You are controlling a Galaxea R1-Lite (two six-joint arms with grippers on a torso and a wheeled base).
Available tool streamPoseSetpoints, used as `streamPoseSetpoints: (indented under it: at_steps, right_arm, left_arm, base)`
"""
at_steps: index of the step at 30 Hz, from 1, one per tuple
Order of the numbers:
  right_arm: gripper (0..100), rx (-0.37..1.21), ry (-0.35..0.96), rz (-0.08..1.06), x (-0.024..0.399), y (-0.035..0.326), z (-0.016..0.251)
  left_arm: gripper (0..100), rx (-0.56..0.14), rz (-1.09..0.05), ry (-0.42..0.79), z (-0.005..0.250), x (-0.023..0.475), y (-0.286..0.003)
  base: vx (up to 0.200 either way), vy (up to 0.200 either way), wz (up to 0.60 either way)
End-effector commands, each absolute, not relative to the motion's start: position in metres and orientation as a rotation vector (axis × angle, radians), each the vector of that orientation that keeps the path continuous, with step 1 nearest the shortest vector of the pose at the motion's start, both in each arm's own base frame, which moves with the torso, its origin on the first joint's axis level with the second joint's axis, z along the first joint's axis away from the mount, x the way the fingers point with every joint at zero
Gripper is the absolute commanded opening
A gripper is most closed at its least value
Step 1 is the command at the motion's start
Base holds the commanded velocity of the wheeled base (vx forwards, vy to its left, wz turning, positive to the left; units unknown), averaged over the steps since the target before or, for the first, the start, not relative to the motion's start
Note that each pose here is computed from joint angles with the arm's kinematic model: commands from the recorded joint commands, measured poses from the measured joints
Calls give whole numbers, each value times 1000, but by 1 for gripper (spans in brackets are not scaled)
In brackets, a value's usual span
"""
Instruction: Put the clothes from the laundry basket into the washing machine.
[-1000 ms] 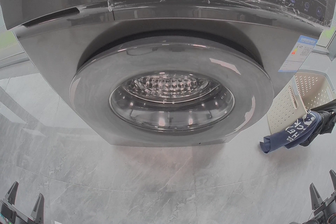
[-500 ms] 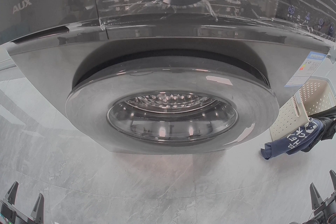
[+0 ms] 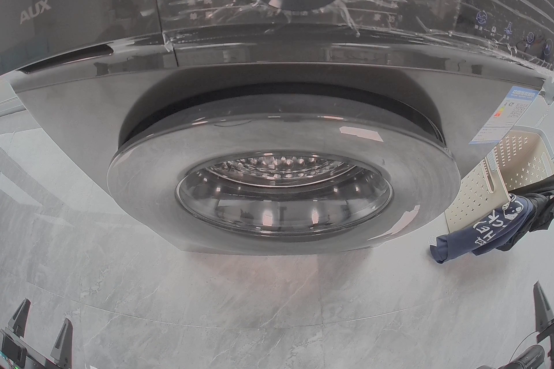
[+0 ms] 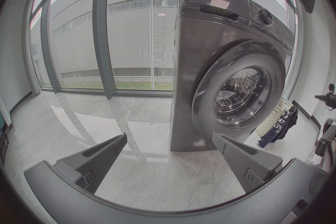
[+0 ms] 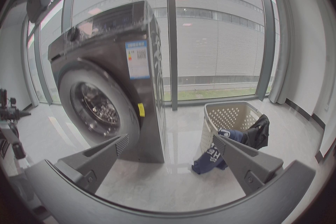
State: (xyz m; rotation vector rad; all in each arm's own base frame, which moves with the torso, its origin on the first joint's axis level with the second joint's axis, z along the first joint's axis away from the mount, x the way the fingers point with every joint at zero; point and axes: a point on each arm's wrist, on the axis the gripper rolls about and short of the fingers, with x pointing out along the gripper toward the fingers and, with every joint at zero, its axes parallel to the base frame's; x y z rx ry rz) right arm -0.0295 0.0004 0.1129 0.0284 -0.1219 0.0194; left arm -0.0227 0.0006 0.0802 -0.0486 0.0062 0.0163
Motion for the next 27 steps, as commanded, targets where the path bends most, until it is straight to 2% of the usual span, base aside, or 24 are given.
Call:
streamPoseSetpoints:
  at_steps: [1,2,3,5,12,17,21,27]
  right_arm:
    - [100,65,52,49,-6,1,125]
    - [100,61,105,60,1,1,122]
    - [100,61,105,60,1,1,122]
    - [100,46,170,123,15,3,123]
    - [100,8,229,257,62,12,148]
    - [100,27,258,393,96,33,153]
    - [100,58,267,367,124,47,152]
    - [100,74,232,413,145,66,149]
  left_arm:
    - [100,-49,17,12,76,-22,1]
    - [100,-49,17,12,76,-22,1]
    - [100,-49,17,12,76,-22,1]
    - [100,-49,17,12,76,-22,1]
    - [100,-49,17,12,76,-22,1]
    - [100,-49,17,12,76,-22,1]
    - [100,-49,17,12,76,-22,1]
    - [100,-49,17,12,76,-22,1]
  base:
    - [0,0,0]
    - [0,0,0]
    - [0,0,0]
    - [0,0,0]
    - [0,0,0]
    - [0,0,0]
    - [0,0,0]
    - [0,0,0]
